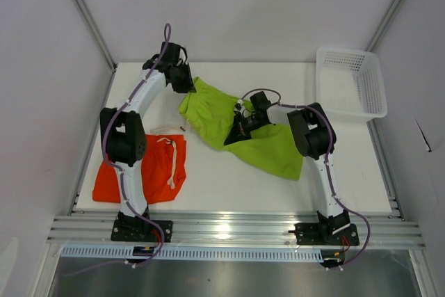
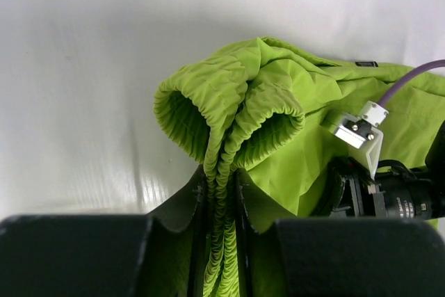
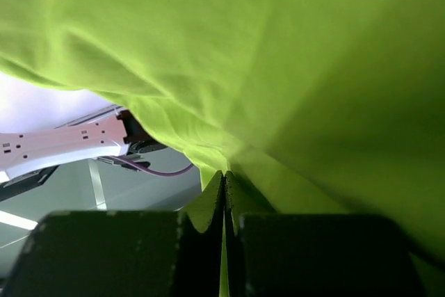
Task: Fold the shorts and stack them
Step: Fold the shorts
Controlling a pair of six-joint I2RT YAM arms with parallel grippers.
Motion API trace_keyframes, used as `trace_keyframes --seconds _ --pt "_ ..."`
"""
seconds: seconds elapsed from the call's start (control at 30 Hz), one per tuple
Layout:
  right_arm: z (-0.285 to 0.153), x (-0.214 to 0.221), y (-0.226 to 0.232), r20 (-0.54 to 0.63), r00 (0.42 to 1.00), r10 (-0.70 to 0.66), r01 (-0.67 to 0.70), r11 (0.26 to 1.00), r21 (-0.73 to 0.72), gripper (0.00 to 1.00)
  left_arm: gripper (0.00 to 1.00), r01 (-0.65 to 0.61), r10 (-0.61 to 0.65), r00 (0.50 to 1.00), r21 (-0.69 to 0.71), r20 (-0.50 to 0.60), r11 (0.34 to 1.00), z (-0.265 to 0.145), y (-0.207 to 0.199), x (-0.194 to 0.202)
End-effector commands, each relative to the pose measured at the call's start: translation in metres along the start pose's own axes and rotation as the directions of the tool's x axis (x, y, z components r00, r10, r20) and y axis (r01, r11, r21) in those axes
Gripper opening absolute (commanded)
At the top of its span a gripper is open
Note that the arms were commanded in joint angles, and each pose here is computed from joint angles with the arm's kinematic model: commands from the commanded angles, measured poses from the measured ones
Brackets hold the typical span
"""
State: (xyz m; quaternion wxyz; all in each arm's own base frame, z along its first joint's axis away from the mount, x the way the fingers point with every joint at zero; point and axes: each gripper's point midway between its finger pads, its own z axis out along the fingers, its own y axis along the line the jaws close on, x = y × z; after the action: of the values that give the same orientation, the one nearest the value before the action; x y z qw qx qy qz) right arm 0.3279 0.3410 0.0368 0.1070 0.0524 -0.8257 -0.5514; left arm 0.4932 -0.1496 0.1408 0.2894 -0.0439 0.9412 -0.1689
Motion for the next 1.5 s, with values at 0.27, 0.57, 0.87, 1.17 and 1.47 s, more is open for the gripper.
trace_keyframes --seconds 0.27,0.57,0.87,1.17,1.47 --pt "0.078 -0.003 0.011 0.003 0.983 0.186 -0.186 0.982 -0.027 0.0 0.0 -0.158 0.167 0.978 -0.08 0.125 0.984 -0.061 -0.034 -0.046" --pt "0.126 -0.021 0.031 0.01 0.979 0.204 -0.203 0.979 -0.033 0.0 0.0 -0.246 0.266 0.951 -0.132 0.156 0.96 -0.09 -0.065 -0.049" --pt "0.114 -0.027 0.054 0.058 0.987 0.152 -0.152 0.988 -0.012 0.0 0.0 -0.297 0.33 0.931 -0.203 0.156 0.933 -0.084 -0.062 -0.047" --pt "0.086 -0.029 0.06 0.092 0.983 0.16 -0.159 0.987 -0.012 0.0 0.0 -0.303 0.349 0.922 -0.249 0.168 0.92 -0.102 -0.058 -0.05" --pt "0.081 -0.04 0.071 0.115 0.979 0.168 -0.165 0.986 -0.037 0.0 0.0 -0.333 0.395 0.908 -0.33 0.141 0.883 -0.127 -0.065 -0.039"
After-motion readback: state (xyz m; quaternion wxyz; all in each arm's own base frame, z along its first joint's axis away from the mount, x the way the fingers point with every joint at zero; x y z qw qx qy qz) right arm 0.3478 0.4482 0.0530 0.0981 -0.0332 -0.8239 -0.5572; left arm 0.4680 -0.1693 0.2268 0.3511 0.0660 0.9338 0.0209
